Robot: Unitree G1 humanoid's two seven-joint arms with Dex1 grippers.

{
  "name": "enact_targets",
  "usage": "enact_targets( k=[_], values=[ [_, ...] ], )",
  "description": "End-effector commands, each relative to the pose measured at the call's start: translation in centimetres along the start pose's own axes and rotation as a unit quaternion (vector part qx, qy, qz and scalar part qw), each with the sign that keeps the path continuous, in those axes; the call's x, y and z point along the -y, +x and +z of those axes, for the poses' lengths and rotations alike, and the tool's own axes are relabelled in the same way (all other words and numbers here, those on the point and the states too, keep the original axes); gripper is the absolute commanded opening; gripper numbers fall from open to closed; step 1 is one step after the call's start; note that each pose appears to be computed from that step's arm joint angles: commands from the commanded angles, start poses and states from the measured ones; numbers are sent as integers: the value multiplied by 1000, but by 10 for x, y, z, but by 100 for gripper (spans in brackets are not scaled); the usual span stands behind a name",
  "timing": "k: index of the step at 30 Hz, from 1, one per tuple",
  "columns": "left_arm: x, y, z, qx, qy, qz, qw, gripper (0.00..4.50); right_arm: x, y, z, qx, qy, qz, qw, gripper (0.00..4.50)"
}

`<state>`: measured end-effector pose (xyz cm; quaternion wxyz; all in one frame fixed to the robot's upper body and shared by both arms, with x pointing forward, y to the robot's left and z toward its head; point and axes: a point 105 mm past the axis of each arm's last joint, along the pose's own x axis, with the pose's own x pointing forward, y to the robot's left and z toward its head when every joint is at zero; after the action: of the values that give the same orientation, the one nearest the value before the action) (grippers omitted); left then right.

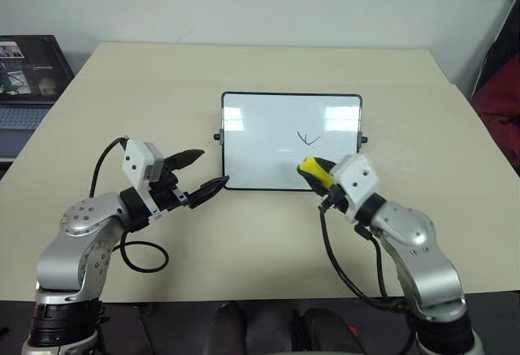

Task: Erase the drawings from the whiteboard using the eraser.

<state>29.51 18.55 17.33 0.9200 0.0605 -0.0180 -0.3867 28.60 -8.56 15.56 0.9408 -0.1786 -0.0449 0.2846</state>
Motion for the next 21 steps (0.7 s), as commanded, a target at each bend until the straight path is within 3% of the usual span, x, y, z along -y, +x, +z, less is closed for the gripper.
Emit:
enact_targets(
  k=[1,12,21],
  values=[
    [4,4,13,28,12,-7,1000,450,18,-12,5,26,-12,-65,997,111],
    [7,19,19,41,21,-30,998,450,22,-36,-13,20,-30,-96,995,111],
    [10,24,8,26,20,-34,999,450,27,-16,19,69,-40,-84,993,111]
  ],
)
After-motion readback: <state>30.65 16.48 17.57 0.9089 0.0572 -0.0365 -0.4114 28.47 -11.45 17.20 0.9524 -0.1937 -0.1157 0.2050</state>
